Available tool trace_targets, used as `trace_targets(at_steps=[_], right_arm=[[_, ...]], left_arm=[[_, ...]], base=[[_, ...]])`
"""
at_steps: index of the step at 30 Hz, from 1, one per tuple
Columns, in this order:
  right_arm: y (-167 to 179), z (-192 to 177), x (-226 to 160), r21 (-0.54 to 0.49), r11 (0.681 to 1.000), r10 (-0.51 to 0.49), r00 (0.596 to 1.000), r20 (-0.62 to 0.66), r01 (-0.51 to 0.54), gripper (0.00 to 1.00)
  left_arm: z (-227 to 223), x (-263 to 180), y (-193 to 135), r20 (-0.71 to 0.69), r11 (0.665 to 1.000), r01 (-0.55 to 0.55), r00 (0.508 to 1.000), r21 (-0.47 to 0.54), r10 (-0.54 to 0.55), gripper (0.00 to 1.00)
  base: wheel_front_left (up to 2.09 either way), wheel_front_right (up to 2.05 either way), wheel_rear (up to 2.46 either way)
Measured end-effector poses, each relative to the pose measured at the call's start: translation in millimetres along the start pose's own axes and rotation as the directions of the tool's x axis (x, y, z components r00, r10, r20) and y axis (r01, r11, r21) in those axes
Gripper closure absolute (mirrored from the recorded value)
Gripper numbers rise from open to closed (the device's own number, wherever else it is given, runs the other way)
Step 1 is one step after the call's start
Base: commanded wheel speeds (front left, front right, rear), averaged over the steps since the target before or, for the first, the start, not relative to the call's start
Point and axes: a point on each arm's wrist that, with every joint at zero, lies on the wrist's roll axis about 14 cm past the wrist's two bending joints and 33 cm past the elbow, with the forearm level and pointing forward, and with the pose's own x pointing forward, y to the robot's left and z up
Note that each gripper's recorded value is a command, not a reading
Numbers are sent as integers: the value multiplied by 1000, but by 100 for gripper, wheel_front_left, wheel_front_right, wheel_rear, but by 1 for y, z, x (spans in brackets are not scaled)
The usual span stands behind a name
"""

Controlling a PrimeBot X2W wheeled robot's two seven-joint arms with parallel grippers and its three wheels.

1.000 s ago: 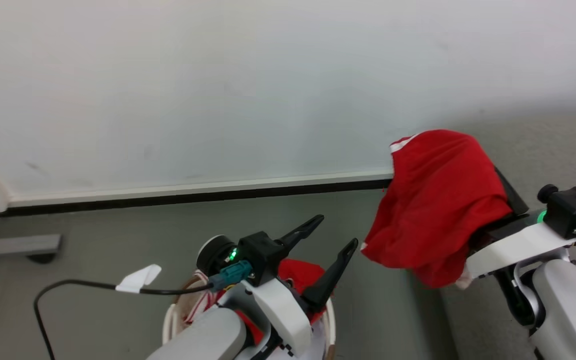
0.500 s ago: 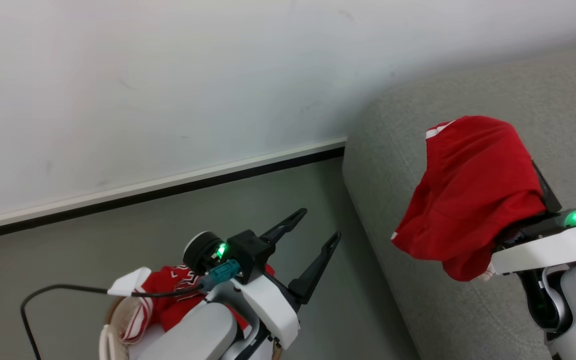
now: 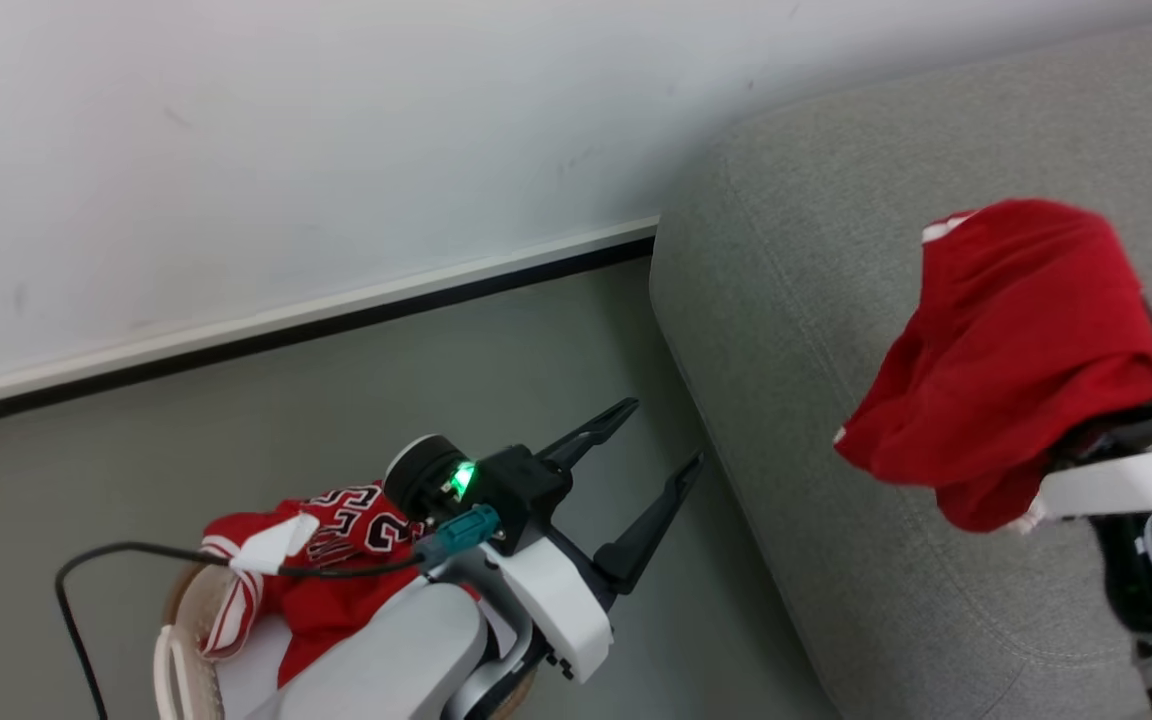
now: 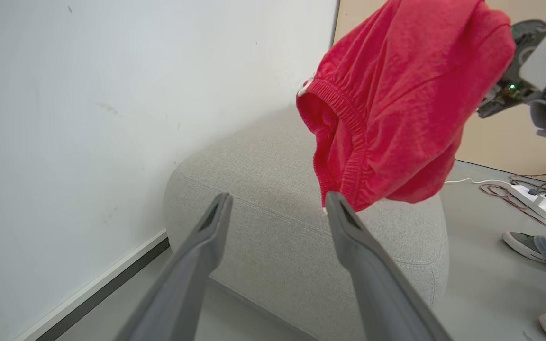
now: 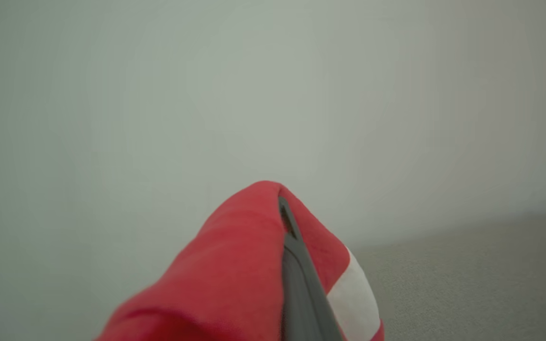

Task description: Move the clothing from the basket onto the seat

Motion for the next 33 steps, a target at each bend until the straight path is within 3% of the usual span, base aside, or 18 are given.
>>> trace_targets(at_steps=[8,15,19,25,33], right_arm=[[-28,4,46,-19,999,-41,999,20,42,100],[-63,-17,97,-50,993,-105,994,-14,104,100],[-81,-37,123,-42,989,-146,988,-42,144,100],[-112,-63,151,-112,975,-201,975,-95,190,100],[-143,-125,155,-226,948,-278,926,-254,223,100]], left_arm=[[-13,1,25,-10,1000,-4,1000,-1,4,0],[-42,-7,60,-41,998,-55,998,-33,53,0],[-63,-15,78,-69,994,-94,994,-61,90,0],[-87,-32,100,-105,982,-162,983,-92,152,0],[-110,-54,120,-143,963,-243,963,-112,227,0]], base=[[0,0,0],[0,0,0],[0,0,0],[0,0,0],[0,0,0]])
